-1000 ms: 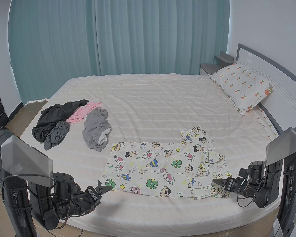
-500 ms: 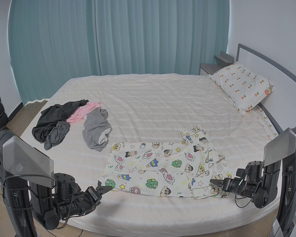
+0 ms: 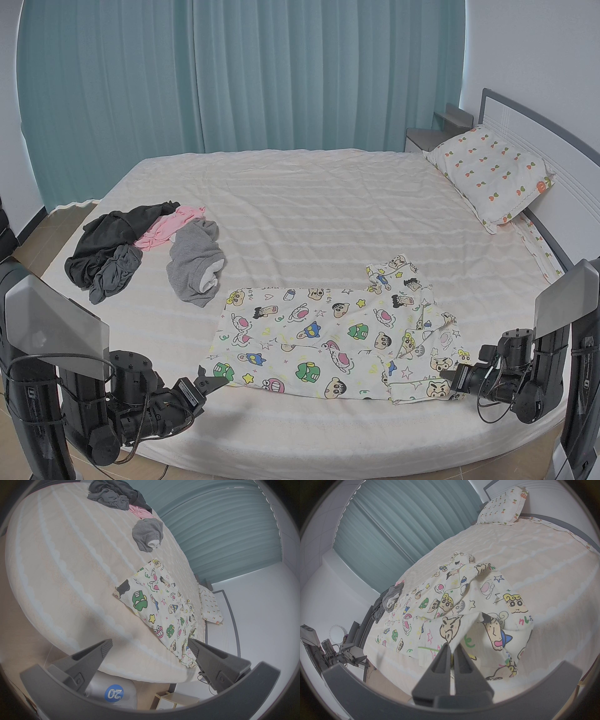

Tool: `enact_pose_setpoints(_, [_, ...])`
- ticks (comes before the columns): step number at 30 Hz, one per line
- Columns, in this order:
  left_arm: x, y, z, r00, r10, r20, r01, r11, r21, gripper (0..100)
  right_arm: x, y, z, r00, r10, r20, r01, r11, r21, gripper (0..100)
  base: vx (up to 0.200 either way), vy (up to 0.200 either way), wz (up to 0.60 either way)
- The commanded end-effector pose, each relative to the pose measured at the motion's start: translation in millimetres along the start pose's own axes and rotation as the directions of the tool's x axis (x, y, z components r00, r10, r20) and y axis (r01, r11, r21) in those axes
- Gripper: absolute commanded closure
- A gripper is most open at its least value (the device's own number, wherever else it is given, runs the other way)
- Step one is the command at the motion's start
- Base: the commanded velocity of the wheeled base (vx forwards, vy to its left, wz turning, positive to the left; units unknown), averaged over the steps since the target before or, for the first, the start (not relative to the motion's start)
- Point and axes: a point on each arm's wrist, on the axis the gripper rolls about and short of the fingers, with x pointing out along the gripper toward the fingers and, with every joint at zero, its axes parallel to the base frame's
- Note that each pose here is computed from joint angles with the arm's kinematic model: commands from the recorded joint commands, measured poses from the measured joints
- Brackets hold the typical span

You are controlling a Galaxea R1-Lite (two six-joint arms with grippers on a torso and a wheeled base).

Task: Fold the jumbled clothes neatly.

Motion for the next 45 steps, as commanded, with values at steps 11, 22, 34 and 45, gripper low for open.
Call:
enact_pose_setpoints(11, [0,-1,1,1.000,-0.013,0.007,0.013,1.000,0.003,0,-5,4,-4,1.000,-0.011,-0.010,0.011,1.000,-0.003,100,0.000,0.000,0.00])
enact_pose_setpoints(22, [-1,-2,-2,1.000,-0.023,-0.018,0.023,1.000,0.012,0,-11,9,17,0.993,-0.031,0.113,0.031,1.000,-0.003,0,0.000,0.000,0.00])
enact_pose_setpoints(34, [-6,-9,1,0.998,-0.062,-0.001,0.062,0.997,0.047,0,-21,17,30,0.984,-0.011,0.177,0.006,1.000,0.031,0,0.000,0.000,0.00])
enact_pose_setpoints(45, [-5,-10,0,0.998,-0.068,-0.018,0.069,0.996,0.048,0,-22,20,28,0.985,-0.003,0.170,-0.002,1.000,0.024,0,0.000,0.000,0.00])
